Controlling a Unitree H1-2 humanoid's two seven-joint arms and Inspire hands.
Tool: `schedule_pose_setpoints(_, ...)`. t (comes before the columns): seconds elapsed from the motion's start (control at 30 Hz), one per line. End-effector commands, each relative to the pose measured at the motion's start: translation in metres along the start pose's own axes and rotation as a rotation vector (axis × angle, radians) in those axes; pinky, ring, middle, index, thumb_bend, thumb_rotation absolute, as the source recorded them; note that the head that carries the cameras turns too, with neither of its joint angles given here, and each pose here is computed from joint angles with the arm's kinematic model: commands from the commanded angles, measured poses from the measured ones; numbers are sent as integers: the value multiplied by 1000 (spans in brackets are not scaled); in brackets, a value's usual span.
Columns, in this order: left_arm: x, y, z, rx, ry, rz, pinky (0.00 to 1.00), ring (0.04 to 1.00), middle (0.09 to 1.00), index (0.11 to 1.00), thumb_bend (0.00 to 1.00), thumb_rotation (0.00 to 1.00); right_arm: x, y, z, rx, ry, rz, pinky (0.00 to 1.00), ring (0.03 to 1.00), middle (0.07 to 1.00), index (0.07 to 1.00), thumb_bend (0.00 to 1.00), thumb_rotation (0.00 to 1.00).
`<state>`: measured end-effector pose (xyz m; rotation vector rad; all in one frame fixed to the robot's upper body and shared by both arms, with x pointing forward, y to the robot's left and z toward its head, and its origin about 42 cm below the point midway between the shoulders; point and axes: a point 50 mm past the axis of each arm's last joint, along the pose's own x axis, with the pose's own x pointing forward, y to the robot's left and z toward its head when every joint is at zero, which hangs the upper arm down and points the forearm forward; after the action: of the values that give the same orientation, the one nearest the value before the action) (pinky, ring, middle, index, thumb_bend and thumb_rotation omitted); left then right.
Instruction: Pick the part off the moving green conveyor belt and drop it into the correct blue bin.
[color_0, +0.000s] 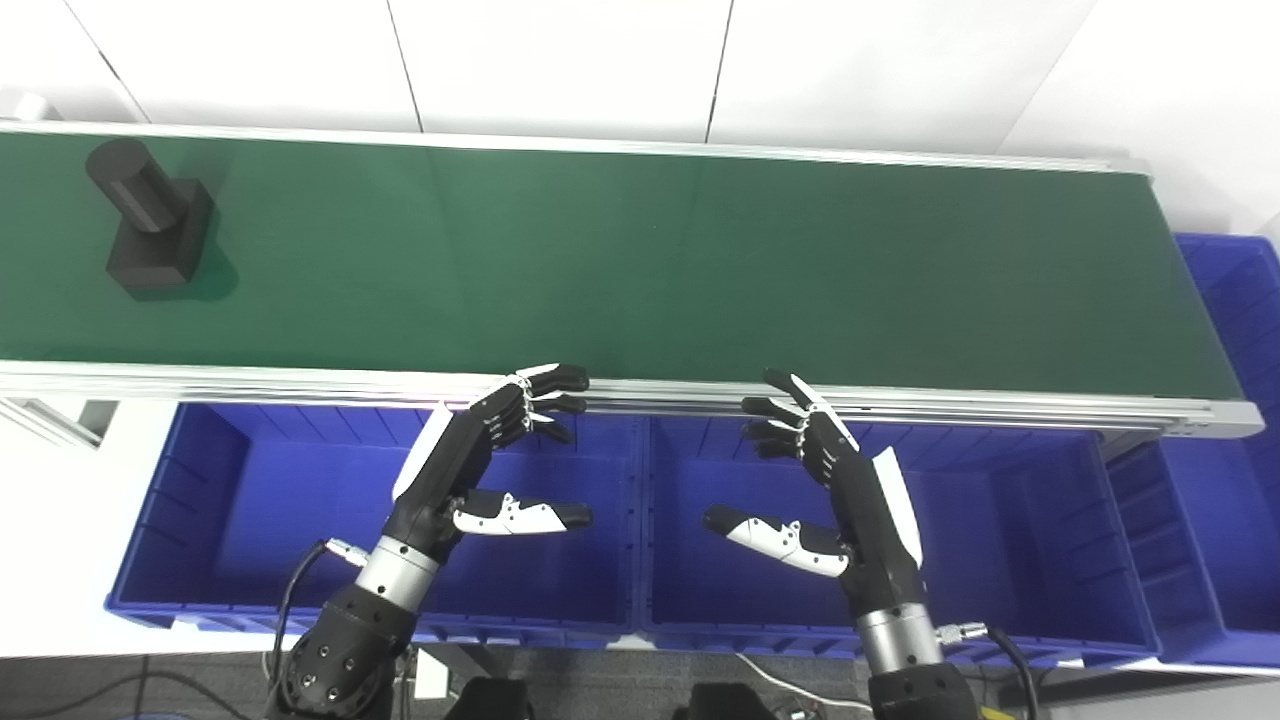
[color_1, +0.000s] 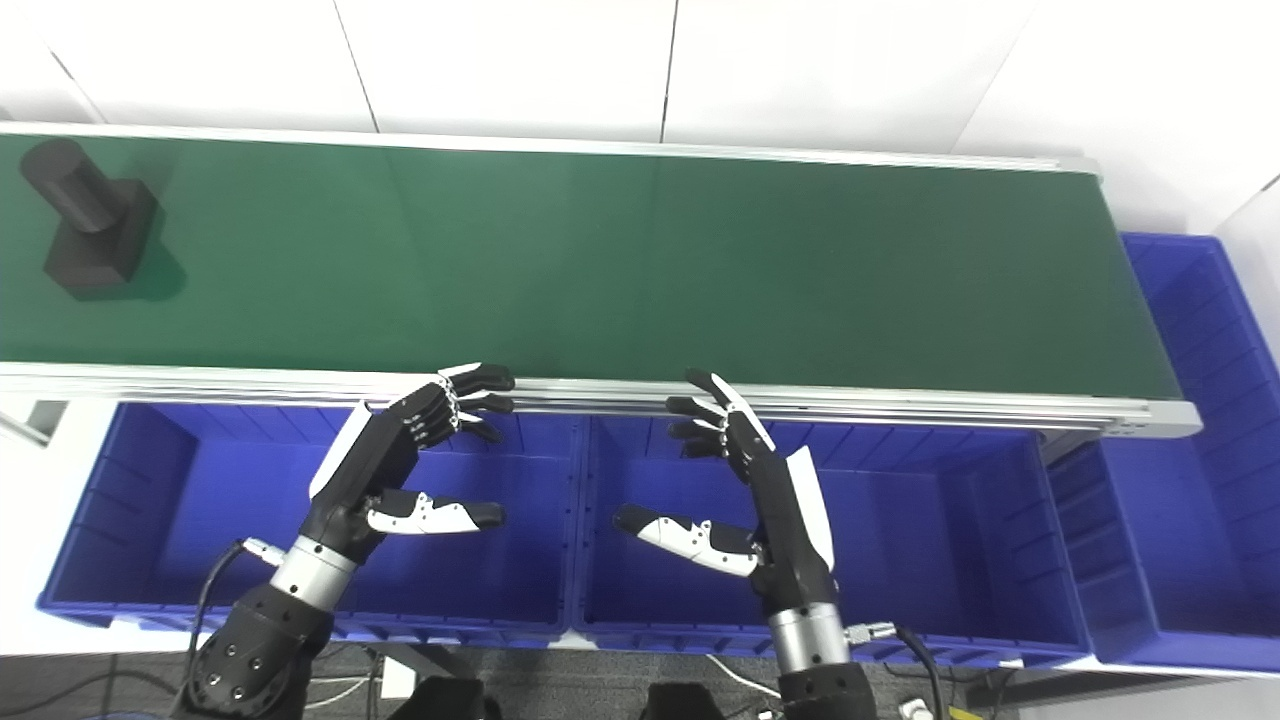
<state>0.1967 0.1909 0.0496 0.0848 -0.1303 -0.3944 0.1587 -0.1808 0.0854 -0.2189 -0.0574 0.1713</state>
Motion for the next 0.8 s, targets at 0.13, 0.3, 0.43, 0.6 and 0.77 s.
schedule_pose_setpoints(0.13, 7, 5, 11, 19, -75, 7, 582, 724, 790, 779, 794, 269, 4, -2, 11, 6, -60, -11, 666, 712, 774, 876, 742, 283)
schedule_pose_setpoints(0.3, 7, 5, 11, 14, -76, 6, 583, 723, 790, 779, 795, 266, 3, -2, 11, 10, -63, -10, 669, 713, 776, 877, 740, 283)
schedule_pose_setpoints(0.43, 7, 4, 11, 15, -76, 5, 582, 722, 793, 780, 792, 264, 4, -2, 11, 11, -60, -9, 672, 715, 776, 877, 741, 279)
schedule_pose_setpoints(0.6, 7, 4, 12, 18, -76, 9, 580, 722, 792, 779, 794, 268, 4, -2, 12, 6, -59, -8, 668, 713, 775, 877, 740, 287)
schedule_pose_setpoints(0.77, 7, 4, 11, 12, -76, 8, 581, 727, 793, 779, 792, 267, 4, -1, 12, 18, -59, -11, 671, 715, 775, 875, 745, 277)
